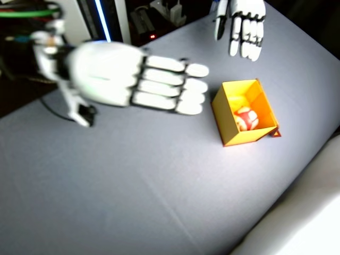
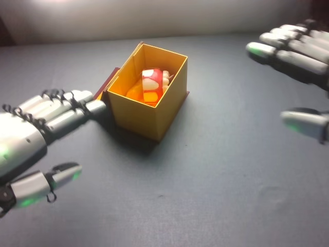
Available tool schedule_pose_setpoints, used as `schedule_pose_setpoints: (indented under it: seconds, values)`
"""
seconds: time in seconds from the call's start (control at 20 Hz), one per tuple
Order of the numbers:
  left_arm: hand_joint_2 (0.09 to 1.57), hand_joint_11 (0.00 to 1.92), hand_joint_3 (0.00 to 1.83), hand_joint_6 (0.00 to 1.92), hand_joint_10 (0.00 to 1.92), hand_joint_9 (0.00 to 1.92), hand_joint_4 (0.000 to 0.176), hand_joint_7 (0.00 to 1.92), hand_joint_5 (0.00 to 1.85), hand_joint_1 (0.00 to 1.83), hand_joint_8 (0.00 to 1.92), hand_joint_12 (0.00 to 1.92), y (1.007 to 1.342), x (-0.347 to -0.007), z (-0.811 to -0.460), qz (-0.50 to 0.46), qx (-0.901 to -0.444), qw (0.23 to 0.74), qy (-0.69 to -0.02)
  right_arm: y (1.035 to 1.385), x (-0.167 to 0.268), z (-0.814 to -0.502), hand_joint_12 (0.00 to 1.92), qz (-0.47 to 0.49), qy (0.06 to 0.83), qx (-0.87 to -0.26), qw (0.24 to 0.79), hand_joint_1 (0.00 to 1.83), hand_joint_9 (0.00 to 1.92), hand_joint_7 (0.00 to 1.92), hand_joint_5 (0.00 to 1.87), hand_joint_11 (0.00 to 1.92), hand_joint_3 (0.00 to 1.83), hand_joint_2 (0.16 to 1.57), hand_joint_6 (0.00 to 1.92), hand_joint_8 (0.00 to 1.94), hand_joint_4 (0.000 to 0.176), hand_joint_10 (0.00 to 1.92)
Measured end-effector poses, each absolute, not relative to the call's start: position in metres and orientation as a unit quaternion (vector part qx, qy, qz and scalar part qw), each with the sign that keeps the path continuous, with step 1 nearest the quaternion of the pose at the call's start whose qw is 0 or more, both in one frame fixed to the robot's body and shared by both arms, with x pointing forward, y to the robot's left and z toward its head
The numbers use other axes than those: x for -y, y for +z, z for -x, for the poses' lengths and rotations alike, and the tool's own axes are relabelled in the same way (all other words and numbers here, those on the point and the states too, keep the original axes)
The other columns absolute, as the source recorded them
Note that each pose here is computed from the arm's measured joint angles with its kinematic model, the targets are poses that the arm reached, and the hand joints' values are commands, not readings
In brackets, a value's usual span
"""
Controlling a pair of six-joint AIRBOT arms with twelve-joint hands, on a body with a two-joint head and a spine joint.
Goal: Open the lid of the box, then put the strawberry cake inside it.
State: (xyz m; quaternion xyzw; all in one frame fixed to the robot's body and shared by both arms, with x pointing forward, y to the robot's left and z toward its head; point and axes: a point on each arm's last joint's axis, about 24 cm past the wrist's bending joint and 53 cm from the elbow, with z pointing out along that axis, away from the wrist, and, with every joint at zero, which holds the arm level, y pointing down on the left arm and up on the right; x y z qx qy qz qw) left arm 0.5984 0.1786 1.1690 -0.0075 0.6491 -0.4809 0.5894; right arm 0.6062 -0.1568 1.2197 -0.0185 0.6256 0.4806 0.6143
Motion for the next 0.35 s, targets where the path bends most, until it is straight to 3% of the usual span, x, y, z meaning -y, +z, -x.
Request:
schedule_pose_setpoints:
  seconds: [0.05,0.1,0.15,0.2,0.25,0.35]
  values:
    - [1.42,0.00,0.00,0.00,0.00,0.00,0.015,0.00,0.01,0.54,0.00,0.36,1.172,-0.181,-0.598,0.011,-0.644,0.594,-0.482,1.219,0.166,-0.602,0.00,0.006,0.479,-0.623,0.619,0.36,0.00,0.00,0.00,0.00,0.00,1.39,0.00,0.00,0.006,0.00]
    - [1.42,0.00,0.00,0.00,0.00,0.00,0.031,0.00,0.00,0.48,0.00,0.33,1.178,-0.183,-0.598,0.011,-0.634,0.602,-0.485,1.218,0.178,-0.598,0.00,-0.009,0.473,-0.619,0.628,0.35,0.00,0.00,0.00,0.00,0.00,1.38,0.00,0.00,0.004,0.00]
    - [1.42,0.00,0.00,0.00,0.00,0.00,0.047,0.00,0.00,0.43,0.00,0.20,1.184,-0.184,-0.597,0.009,-0.625,0.610,-0.487,1.219,0.189,-0.593,0.00,-0.022,0.467,-0.615,0.635,0.33,0.00,0.00,0.00,0.00,0.00,1.36,0.00,0.00,0.031,0.00]
    - [1.43,0.00,0.00,0.00,0.00,0.00,0.015,0.00,0.00,0.38,0.00,0.08,1.190,-0.187,-0.596,0.019,-0.614,0.618,-0.491,1.219,0.198,-0.589,0.00,-0.030,0.460,-0.611,0.644,0.29,0.00,0.00,0.00,0.00,0.00,1.37,0.00,0.00,0.011,0.00]
    - [1.42,0.00,0.00,0.00,0.00,0.00,0.000,0.00,0.00,0.45,0.00,0.05,1.197,-0.189,-0.595,0.020,-0.601,0.627,-0.496,1.222,0.209,-0.583,0.00,-0.041,0.457,-0.602,0.653,0.31,0.00,0.00,0.00,0.00,0.00,1.37,0.00,0.00,0.001,0.00]
    - [1.41,0.00,0.00,0.00,0.00,0.00,0.004,0.00,0.00,0.46,0.00,0.00,1.210,-0.194,-0.594,0.025,-0.578,0.643,-0.502,1.227,0.222,-0.575,0.00,-0.053,0.453,-0.587,0.669,0.33,0.00,0.00,0.00,0.00,0.00,1.38,0.00,0.00,0.002,0.00]
